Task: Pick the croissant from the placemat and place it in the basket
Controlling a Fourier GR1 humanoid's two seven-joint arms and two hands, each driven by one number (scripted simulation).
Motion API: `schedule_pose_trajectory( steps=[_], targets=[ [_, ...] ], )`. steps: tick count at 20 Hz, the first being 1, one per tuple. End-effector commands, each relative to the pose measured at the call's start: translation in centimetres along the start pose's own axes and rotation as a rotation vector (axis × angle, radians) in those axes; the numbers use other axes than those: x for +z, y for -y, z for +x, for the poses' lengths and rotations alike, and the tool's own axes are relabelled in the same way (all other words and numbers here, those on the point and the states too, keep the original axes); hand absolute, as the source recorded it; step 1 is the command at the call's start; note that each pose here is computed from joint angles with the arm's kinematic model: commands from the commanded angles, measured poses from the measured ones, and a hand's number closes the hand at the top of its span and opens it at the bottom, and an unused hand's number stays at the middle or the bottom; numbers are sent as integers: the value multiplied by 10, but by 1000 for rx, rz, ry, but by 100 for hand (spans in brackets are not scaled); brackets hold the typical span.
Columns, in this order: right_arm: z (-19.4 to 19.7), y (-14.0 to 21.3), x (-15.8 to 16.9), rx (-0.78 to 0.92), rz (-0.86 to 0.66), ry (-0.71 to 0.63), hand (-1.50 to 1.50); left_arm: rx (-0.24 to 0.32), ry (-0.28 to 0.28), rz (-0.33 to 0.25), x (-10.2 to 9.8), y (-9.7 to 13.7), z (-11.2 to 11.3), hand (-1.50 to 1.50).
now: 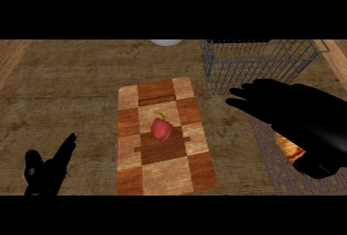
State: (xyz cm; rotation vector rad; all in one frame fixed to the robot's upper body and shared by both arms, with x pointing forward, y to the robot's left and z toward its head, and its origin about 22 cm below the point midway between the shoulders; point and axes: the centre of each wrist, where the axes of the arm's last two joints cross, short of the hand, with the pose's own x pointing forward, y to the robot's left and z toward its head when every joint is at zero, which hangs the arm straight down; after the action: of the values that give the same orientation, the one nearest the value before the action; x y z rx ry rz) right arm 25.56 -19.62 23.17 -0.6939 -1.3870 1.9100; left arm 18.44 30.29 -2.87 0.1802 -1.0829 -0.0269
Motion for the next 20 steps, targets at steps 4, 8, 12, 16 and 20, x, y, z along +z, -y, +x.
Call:
schedule_pose_trajectory(
  steps=[4,8,12,16,20],
  targets=[
    [-8,54,25,147,289,-108,-150,15,-75,-13,-5,3,-18,0],
    [-12,71,39,174,343,-140,-150,7,-79,-17,-13,16,-8,0],
    [-13,73,35,165,372,-153,-150,-4,-61,-25,-13,5,-3,0],
    [-5,46,29,141,363,-125,-150,18,-79,-26,-16,19,-12,0],
    [-11,35,25,65,363,-132,-150,13,-79,-6,-16,14,-15,0]
  ],
)
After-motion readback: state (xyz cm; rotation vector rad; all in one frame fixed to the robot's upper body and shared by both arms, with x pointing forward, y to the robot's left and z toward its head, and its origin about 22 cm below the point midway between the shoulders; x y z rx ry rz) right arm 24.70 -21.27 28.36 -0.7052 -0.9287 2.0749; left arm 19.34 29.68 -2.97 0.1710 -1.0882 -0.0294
